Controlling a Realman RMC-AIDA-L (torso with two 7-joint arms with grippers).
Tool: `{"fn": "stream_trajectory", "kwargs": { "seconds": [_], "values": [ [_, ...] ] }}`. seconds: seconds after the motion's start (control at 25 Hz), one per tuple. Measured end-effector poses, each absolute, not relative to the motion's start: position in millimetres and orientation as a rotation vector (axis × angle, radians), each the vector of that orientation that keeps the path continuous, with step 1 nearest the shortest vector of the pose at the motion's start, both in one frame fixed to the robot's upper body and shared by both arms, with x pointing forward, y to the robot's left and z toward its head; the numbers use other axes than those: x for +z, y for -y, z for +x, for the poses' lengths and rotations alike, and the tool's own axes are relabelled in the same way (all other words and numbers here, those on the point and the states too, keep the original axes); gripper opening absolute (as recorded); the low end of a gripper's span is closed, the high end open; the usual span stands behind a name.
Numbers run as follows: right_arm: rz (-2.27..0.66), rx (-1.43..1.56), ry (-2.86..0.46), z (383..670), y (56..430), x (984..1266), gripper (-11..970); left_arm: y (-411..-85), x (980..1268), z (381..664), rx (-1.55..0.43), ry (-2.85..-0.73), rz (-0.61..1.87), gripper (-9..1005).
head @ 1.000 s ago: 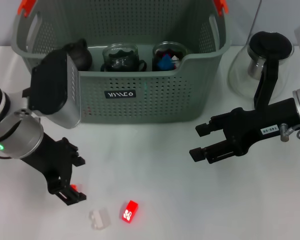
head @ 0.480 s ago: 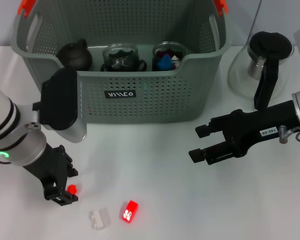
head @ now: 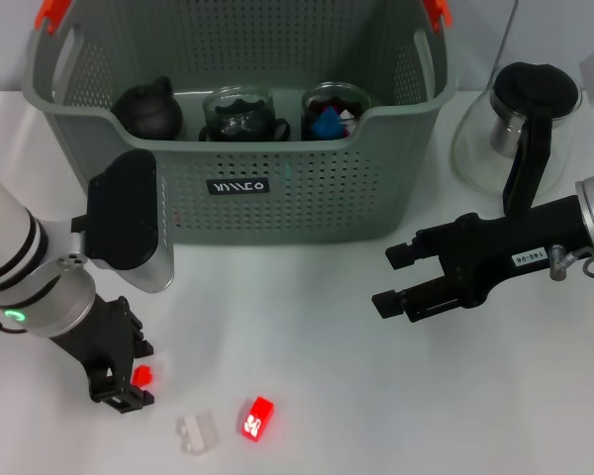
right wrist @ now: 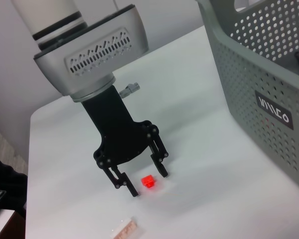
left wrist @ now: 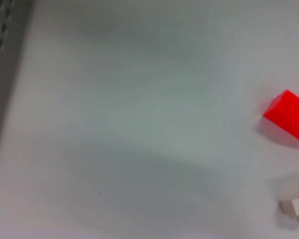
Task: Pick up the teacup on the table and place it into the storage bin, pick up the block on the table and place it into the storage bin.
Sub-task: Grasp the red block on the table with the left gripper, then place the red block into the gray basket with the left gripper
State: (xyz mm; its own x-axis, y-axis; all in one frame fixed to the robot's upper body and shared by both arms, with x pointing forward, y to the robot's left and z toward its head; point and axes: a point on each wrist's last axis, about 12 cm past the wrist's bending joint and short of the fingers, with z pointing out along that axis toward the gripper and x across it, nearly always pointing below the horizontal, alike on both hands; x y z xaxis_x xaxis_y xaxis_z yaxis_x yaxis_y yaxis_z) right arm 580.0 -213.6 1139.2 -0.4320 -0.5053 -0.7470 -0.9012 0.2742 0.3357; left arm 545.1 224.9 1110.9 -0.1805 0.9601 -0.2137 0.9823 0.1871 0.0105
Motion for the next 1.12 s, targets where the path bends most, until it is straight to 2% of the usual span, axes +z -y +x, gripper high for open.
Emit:
{"fn": "stream_trajectory", "kwargs": {
  "seconds": [0.4, 0.64, 0.8, 0.92, 1.12],
  "values": [
    [-1.261, 1.034, -2.046, 580.0, 213.8, 1139.1, 832, -227.0, 1109.8, 548.0, -0.182, -2.288, 1.865, 458],
    [-1.261, 1.031, -2.047, 579.7, 215.2, 1138.6, 832, -227.4, 1109.8, 548.9, -0.177, -2.29, 1.856, 263],
    [-1.258, 1.031, -2.05, 579.1, 216.3, 1137.9, 832, -226.6, 1116.0, 547.8, -0.222, -2.277, 1.837, 200],
    [-1.258, 1.03, -2.051, 579.1, 217.1, 1138.0, 832, -223.9, 1140.3, 547.0, -0.374, -2.213, 1.767, 184],
    [-1.258, 1.029, -2.053, 579.2, 218.0, 1138.3, 833, -233.4, 1210.6, 556.1, -0.713, -1.948, 1.402, 185]
  ]
}}
